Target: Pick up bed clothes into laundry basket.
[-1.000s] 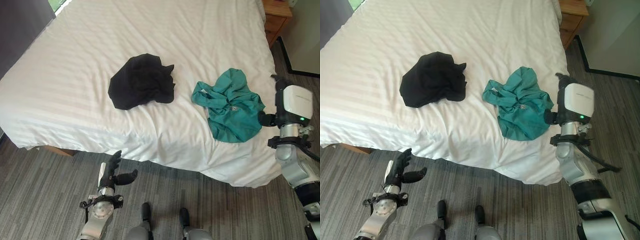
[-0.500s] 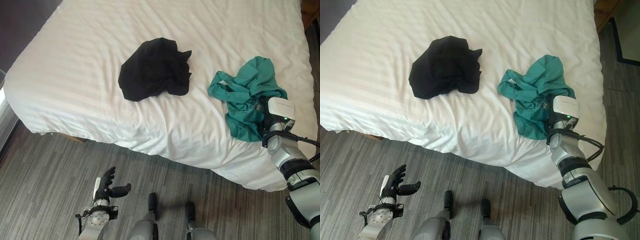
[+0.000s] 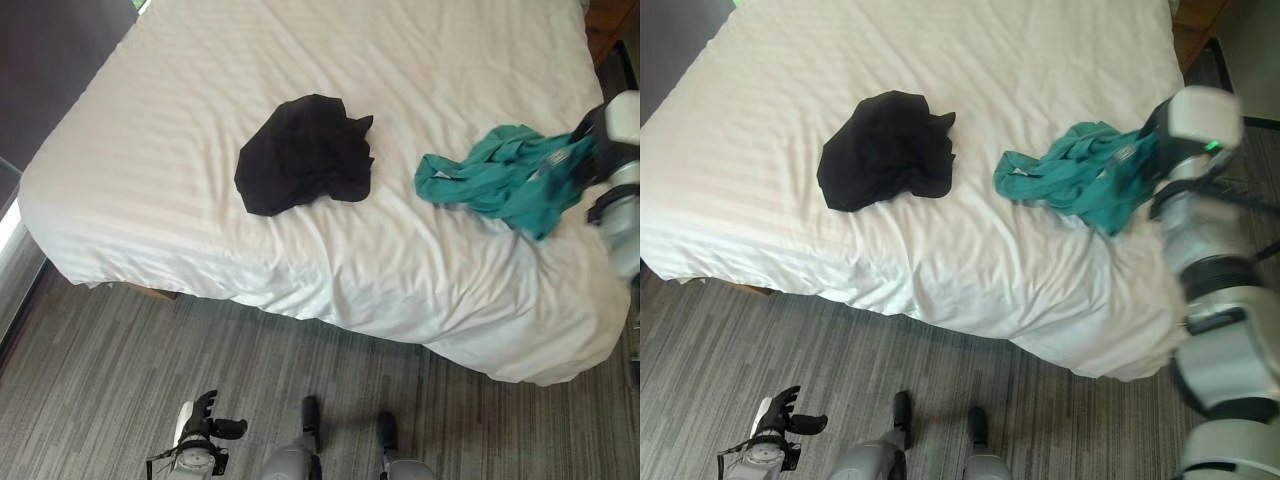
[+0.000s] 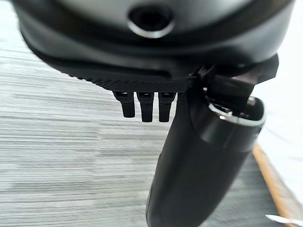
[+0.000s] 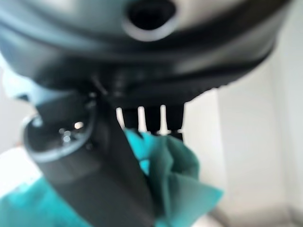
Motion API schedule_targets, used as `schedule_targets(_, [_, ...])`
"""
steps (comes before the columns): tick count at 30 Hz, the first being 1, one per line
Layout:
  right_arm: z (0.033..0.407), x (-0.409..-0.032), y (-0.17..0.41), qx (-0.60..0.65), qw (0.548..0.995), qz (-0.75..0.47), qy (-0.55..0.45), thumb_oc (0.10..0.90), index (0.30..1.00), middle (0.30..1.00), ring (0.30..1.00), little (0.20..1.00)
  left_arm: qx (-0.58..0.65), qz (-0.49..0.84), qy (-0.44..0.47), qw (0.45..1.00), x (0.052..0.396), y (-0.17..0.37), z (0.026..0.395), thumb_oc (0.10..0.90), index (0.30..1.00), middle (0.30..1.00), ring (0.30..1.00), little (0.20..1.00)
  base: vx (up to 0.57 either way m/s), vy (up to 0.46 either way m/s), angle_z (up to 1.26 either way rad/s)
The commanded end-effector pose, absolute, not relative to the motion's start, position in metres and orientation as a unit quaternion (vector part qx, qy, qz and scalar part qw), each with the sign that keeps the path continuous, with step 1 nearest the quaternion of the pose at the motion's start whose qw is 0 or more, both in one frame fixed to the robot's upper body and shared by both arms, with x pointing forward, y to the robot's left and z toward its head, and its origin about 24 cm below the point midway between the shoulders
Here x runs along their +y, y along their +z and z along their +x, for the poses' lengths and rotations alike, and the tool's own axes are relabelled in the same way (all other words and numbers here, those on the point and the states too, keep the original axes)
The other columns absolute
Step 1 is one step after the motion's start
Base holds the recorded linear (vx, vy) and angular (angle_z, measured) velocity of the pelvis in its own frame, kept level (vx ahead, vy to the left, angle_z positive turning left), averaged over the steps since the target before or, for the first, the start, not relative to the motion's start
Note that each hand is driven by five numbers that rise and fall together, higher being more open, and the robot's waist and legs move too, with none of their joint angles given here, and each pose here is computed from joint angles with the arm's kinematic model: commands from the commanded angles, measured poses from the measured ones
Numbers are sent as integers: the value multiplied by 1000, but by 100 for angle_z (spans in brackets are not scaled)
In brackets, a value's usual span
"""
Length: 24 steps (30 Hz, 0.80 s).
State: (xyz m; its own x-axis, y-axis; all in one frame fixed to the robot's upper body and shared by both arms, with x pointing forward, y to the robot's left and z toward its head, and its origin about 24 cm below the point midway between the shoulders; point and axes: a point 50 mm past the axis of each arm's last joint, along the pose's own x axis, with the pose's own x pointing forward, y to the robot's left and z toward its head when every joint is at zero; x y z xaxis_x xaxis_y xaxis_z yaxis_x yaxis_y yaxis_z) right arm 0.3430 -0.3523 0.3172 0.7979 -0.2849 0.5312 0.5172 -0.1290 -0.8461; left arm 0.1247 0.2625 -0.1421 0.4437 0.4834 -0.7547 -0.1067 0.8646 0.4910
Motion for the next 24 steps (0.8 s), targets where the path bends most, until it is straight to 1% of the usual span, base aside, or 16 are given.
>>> schedule_targets(1, [303,-356,397,-193,604,-653,-414,400,300,300,300,300,535,242,194,786,292,-140,96,800,900,900,900,900,35,-37,6])
schedule_targets(3, [269,-373,413,-203,570,-656,-450,400,300,300,300,300,582,232,200,754,297,-145,70,800,900,900,900,900,24,-55,2])
schedule_targets(6, [234,-394,415,-197,543,-653,-489,400,300,300,300,300,622,202,227,721,298,-150,40,800,900,900,900,900,14,-55,-1])
schedule_targets(7, [232,-396,412,-194,545,-652,-490,400,300,300,300,300,621,205,228,721,301,-149,40,800,900,900,900,900,15,-68,1])
schedule_targets(9, [213,-417,397,-172,548,-635,-516,400,300,300,300,300,628,190,260,709,310,-146,29,800,900,900,900,900,8,-63,-3])
schedule_targets(10, [196,-449,365,-112,563,-611,-545,400,300,300,300,300,627,203,271,701,325,-139,27,800,900,900,900,900,5,-91,-14])
schedule_targets(12, [165,-484,310,-19,582,-586,-564,400,300,300,300,300,581,240,304,716,361,-115,55,800,900,900,900,900,-18,-90,-21])
schedule_targets(13, [156,-487,307,-13,579,-584,-569,400,300,300,300,300,578,246,301,718,363,-114,59,800,900,900,900,900,-42,-67,-24])
schedule_targets(14, [138,-503,263,65,594,-574,-560,400,300,300,300,300,526,275,327,736,389,-88,90,800,900,900,900,900,-22,-63,-24])
schedule_targets(16, [110,-517,190,179,615,-536,-550,400,300,300,300,300,462,294,363,754,410,-59,124,800,900,900,900,900,-16,-80,-28])
schedule_targets(17, [94,-521,159,233,614,-514,-551,400,300,300,300,300,422,309,386,760,422,-39,139,800,900,900,900,900,-10,-61,-25])
schedule_targets(18, [75,-522,124,296,612,-483,-551,400,300,300,300,300,364,330,410,768,435,-10,160,800,900,900,900,900,-29,-52,-32])
schedule_targets(20, [55,-512,71,376,616,-430,-542,400,300,300,300,300,255,351,443,784,443,39,198,800,900,900,900,900,-105,-111,-37])
schedule_targets(21, [49,-505,48,407,618,-400,-540,400,300,300,300,300,211,349,462,788,443,58,213,800,900,900,900,900,-33,-160,-32])
schedule_targets(22, [33,-487,11,469,609,-373,-519,400,300,300,300,300,97,342,496,792,441,114,245,800,900,900,900,900,114,-94,-26])
schedule_targets(24, [18,-466,-21,526,598,-352,-492,400,300,300,300,300,-2,327,505,799,424,152,268,800,900,900,900,900,229,-1,-22])
